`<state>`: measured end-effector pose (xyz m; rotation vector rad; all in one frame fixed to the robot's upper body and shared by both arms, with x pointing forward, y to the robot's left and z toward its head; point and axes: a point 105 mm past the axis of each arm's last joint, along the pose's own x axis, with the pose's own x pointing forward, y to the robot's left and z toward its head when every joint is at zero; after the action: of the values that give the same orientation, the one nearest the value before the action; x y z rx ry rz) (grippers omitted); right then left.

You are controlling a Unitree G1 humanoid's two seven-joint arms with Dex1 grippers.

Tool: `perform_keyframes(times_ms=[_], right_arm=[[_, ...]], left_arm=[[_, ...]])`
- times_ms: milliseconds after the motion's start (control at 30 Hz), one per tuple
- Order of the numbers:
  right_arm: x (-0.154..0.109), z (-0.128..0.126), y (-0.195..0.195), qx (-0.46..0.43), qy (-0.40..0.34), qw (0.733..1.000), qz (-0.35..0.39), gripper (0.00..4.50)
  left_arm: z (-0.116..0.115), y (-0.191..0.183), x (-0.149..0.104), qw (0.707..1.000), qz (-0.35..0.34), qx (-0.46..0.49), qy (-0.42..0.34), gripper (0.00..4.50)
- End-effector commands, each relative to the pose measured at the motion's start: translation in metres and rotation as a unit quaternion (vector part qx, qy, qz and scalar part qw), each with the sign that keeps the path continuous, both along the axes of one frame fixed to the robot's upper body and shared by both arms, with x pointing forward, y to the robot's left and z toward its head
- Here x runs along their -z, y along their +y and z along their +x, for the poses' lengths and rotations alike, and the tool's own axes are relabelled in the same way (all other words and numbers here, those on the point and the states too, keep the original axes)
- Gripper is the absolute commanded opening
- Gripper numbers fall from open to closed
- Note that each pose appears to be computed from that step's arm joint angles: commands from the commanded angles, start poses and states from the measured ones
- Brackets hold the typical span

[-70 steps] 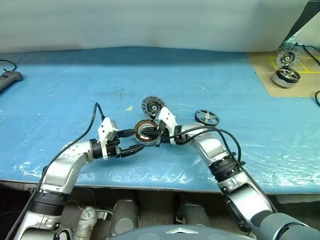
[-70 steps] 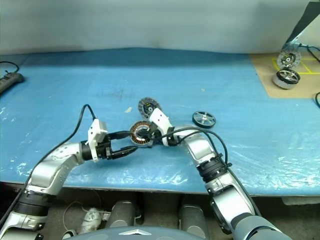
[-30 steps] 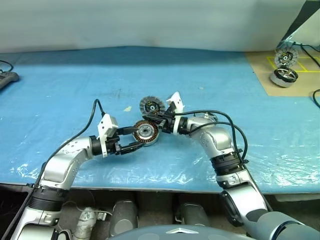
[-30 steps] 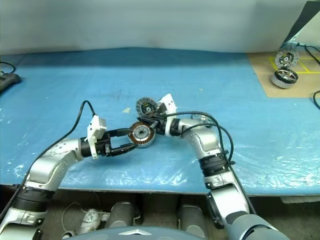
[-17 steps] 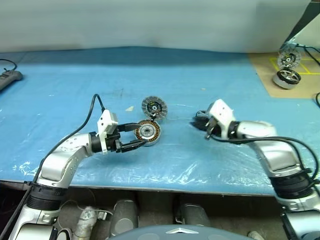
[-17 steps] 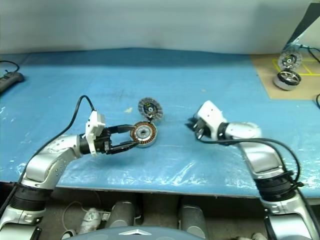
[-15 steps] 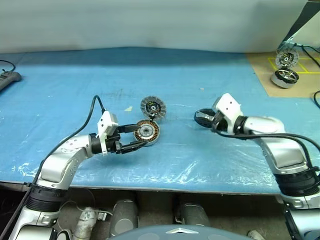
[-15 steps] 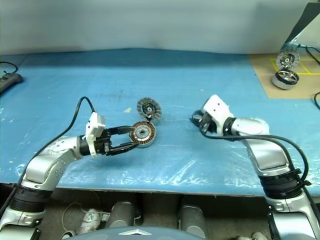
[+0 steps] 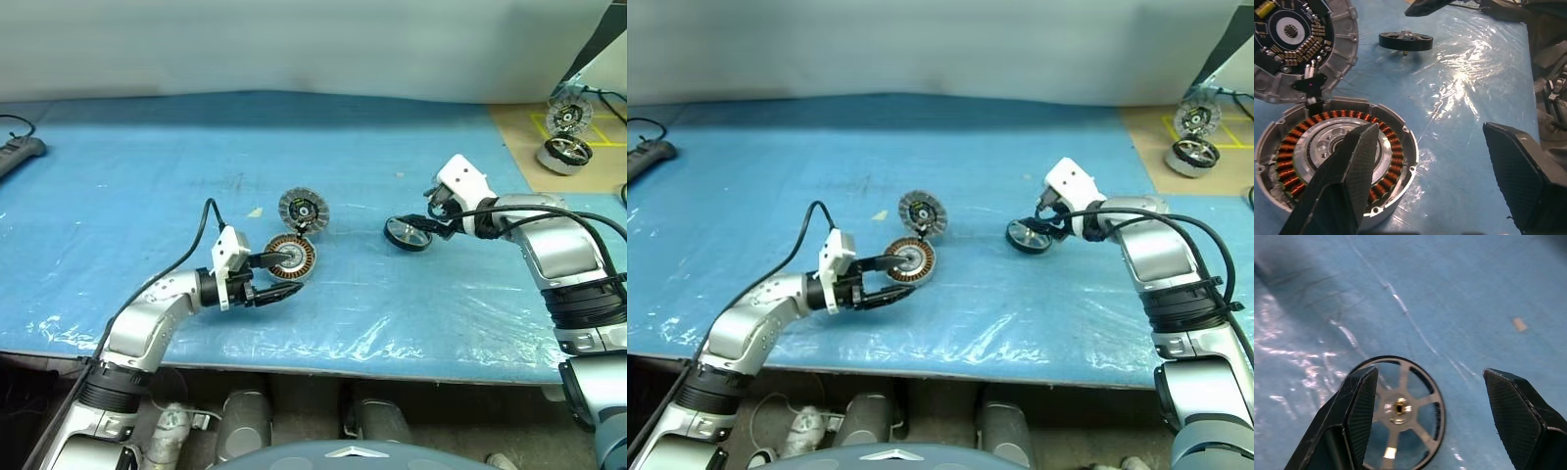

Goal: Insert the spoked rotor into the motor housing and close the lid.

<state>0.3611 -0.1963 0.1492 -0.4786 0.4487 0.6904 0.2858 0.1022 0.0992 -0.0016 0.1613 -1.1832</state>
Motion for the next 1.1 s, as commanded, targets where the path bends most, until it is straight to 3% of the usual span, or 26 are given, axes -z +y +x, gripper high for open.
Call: perform_keyframes(times_ms=[33, 367, 767, 867, 1033, 1100], right_arm=[[-0.016, -0.009, 0.012, -0.026, 0.002, 0.999, 0.023, 3.62], [0.015, 0.004, -0.014, 0.046, 0.028, 0.998, -0.033, 3.62], [0.029, -0.005, 0.000, 0.011, 0.040, 0.998, -0.048, 3.62], [0.033, -0.008, -0.002, 0.008, 0.042, 0.998, -0.055, 3.09], [0.038, -0.009, -0.003, 0.009, 0.043, 0.997, -0.065, 1.38], [0.043, -0.011, -0.003, 0.004, 0.046, 0.996, -0.072, 1.19]], left_arm=[[0.001, 0.004, -0.005, 1.000, 0.009, -0.004, -0.024, 3.66], [-0.017, 0.004, -0.010, 0.999, 0.017, 0.004, -0.028, 3.66], [-0.011, 0.002, -0.017, 0.999, 0.023, 0.004, -0.033, 3.66], [-0.008, 0.001, -0.014, 0.999, 0.023, 0.002, -0.031, 3.66], [-0.009, 0.002, -0.003, 0.999, 0.026, 0.001, -0.028, 3.66], [-0.010, 0.002, -0.004, 0.999, 0.025, 0.002, -0.030, 3.66]])
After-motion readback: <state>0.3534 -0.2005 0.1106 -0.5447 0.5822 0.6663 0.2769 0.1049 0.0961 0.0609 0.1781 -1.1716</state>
